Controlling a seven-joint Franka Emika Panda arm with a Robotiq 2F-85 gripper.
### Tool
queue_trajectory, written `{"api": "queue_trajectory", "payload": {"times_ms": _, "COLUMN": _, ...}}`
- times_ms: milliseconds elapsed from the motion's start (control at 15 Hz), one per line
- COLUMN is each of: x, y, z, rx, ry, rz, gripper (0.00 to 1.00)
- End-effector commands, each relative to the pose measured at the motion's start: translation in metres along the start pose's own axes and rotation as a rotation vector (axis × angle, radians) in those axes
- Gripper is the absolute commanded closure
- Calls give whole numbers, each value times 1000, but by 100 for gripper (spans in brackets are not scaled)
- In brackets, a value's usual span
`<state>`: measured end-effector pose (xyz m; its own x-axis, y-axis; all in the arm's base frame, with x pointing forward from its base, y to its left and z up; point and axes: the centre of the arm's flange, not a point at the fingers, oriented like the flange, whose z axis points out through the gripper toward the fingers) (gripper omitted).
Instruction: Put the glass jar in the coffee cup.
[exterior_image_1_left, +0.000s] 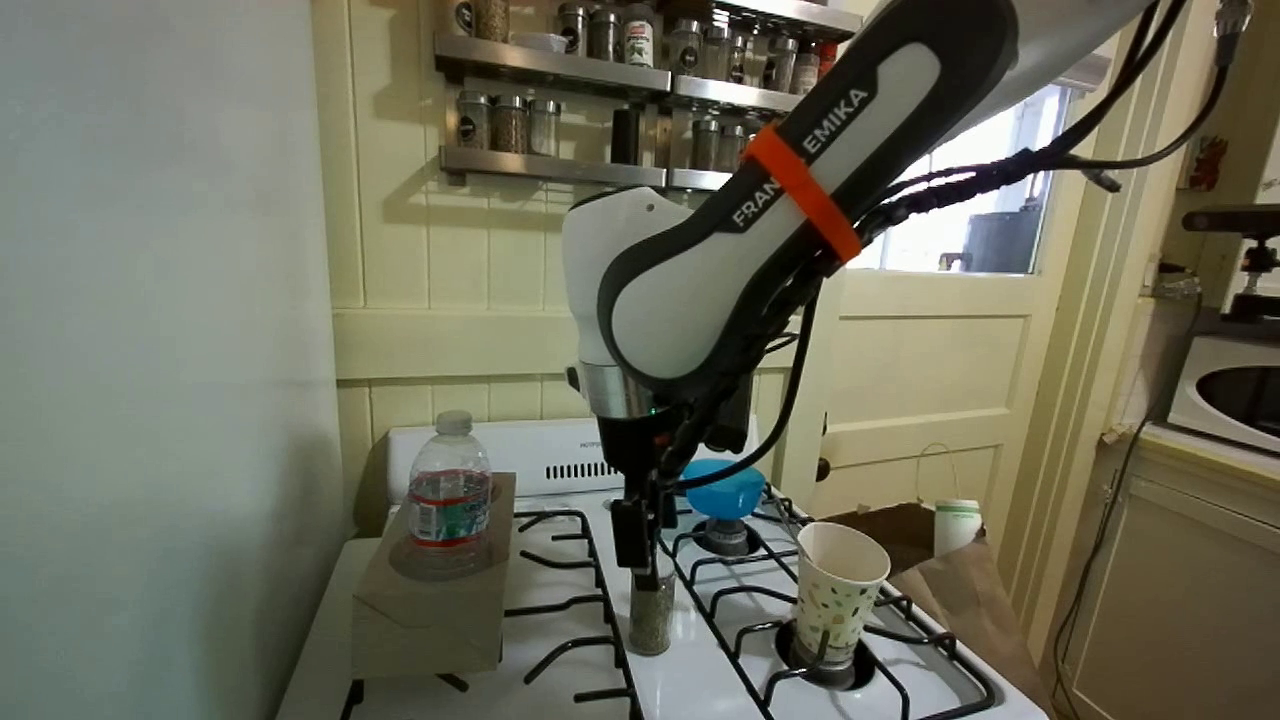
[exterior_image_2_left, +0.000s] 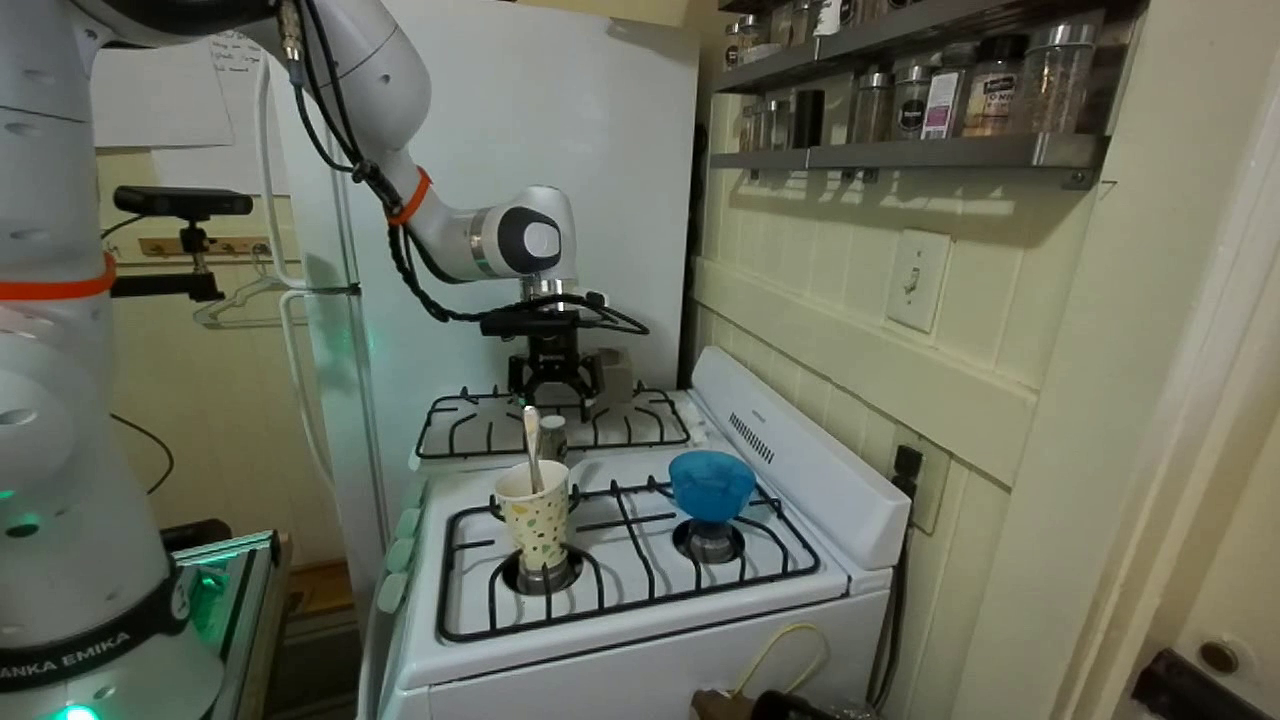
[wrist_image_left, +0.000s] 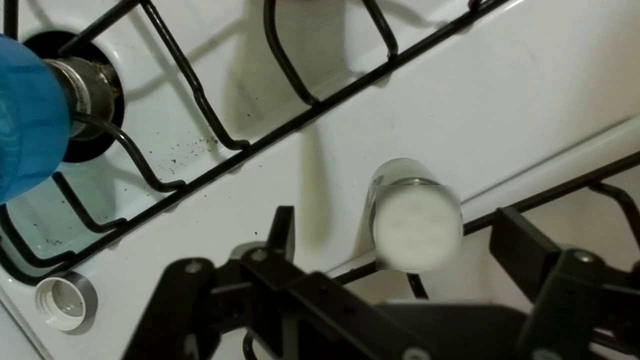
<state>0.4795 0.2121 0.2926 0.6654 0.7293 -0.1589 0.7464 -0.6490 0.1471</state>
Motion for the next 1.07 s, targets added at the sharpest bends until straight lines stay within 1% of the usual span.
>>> {"api": "queue_trajectory", "payload": {"times_ms": 0, "x": 3, "y": -8, "z": 5, "rx": 13, "ry": 8, "rz": -4, "gripper": 0}}
{"api": "queue_trajectory", "payload": {"times_ms": 133, "x": 5, "y": -9, "z": 9, "rx": 22, "ry": 6, "rz": -7, "gripper": 4}}
{"api": "queue_trajectory", "payload": {"times_ms": 200, "x": 6, "y": -7, "z": 12, "rx": 27, "ry": 3, "rz": -5, "gripper": 13}}
{"api": "queue_trajectory", "payload": {"times_ms": 267, "x": 7, "y": -5, "z": 15, "rx": 27, "ry": 3, "rz": -6, "gripper": 18}}
{"api": "queue_trajectory", "payload": {"times_ms": 333, "x": 9, "y": -2, "z": 20, "rx": 32, "ry": 1, "rz": -8, "gripper": 17}}
{"api": "queue_trajectory", "payload": {"times_ms": 400, "x": 11, "y": 0, "z": 23, "rx": 31, "ry": 1, "rz": -8, "gripper": 25}}
{"api": "queue_trajectory", "payload": {"times_ms": 467, "x": 13, "y": 1, "z": 27, "rx": 35, "ry": 2, "rz": -8, "gripper": 23}}
{"api": "queue_trajectory", "payload": {"times_ms": 533, "x": 15, "y": 1, "z": 30, "rx": 38, "ry": 1, "rz": -11, "gripper": 23}}
{"api": "queue_trajectory", "payload": {"times_ms": 600, "x": 16, "y": 1, "z": 32, "rx": 41, "ry": -1, "rz": -11, "gripper": 28}}
{"api": "queue_trajectory", "payload": {"times_ms": 667, "x": 18, "y": 1, "z": 34, "rx": 41, "ry": -1, "rz": -11, "gripper": 44}}
{"api": "queue_trajectory", "payload": {"times_ms": 800, "x": 21, "y": 0, "z": 36, "rx": 45, "ry": -7, "rz": -17, "gripper": 59}}
{"api": "queue_trajectory", "payload": {"times_ms": 867, "x": 23, "y": 0, "z": 38, "rx": 45, "ry": -9, "rz": -20, "gripper": 69}}
{"api": "queue_trajectory", "payload": {"times_ms": 933, "x": 24, "y": -1, "z": 37, "rx": 44, "ry": -9, "rz": -22, "gripper": 76}}
{"api": "queue_trajectory", "payload": {"times_ms": 1000, "x": 25, "y": 0, "z": 35, "rx": 42, "ry": -8, "rz": -22, "gripper": 76}}
